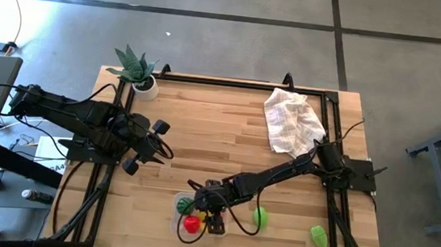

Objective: Pick and placing Produce into tupperware
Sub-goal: Put the melon into the bin

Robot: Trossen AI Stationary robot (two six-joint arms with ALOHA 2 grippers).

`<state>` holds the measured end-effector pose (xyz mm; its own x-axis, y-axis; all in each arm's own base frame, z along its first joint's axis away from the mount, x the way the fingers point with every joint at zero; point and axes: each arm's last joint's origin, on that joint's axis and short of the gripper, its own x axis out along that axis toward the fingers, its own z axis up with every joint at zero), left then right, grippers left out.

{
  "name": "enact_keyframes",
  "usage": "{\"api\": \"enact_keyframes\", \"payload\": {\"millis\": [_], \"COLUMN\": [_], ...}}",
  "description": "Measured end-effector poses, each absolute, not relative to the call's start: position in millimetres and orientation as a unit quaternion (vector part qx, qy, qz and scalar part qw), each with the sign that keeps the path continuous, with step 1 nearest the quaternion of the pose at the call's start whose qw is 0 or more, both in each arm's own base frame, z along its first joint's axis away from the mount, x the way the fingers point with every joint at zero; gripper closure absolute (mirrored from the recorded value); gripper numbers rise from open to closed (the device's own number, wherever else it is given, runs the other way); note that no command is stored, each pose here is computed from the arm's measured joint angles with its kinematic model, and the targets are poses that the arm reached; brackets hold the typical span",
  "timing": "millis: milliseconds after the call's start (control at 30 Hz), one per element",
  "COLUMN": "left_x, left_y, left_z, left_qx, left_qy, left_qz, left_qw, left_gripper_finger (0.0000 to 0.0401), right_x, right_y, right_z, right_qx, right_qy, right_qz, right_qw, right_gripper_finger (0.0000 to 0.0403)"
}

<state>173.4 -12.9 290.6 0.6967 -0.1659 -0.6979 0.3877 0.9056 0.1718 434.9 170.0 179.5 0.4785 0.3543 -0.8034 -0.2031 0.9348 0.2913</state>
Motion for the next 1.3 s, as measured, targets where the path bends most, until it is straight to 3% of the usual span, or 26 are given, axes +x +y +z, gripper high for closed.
{"api": "enact_keyframes", "payload": {"millis": [167, 467, 833, 1033, 1300], "left_x": [173.4, 173.4, 173.4, 173.4, 173.4], "left_y": [-12.9, -12.9, -12.9, -12.8, -12.9], "left_z": [290.6, 290.6, 290.6, 290.6, 290.6], "left_qx": [0.155, 0.155, 0.155, 0.155, 0.155], "left_qy": [0.358, 0.358, 0.358, 0.358, 0.358], "left_qz": [-0.153, -0.152, -0.153, -0.152, -0.153], "left_qw": [0.908, 0.908, 0.908, 0.908, 0.908], "left_gripper_finger": [0.0306, 0.0306, 0.0306, 0.0306, 0.0306], "right_x": [433.3, 426.6, 381.3, 360.6, 306.2], "right_y": [169.8, 167.8, 156.8, 166.3, 156.7], "right_z": [191.5, 260.9, 329.9, 344.2, 343.0], "right_qx": [0.090, 0.042, 0.021, 0.036, 0.140], "right_qy": [0.486, 0.509, 0.560, 0.551, 0.530], "right_qz": [0.160, 0.101, -0.153, -0.187, -0.295], "right_qw": [0.855, 0.854, 0.814, 0.813, 0.783], "right_gripper_finger": [0.0158, 0.0158, 0.0158, 0.0158, 0.0158]}}
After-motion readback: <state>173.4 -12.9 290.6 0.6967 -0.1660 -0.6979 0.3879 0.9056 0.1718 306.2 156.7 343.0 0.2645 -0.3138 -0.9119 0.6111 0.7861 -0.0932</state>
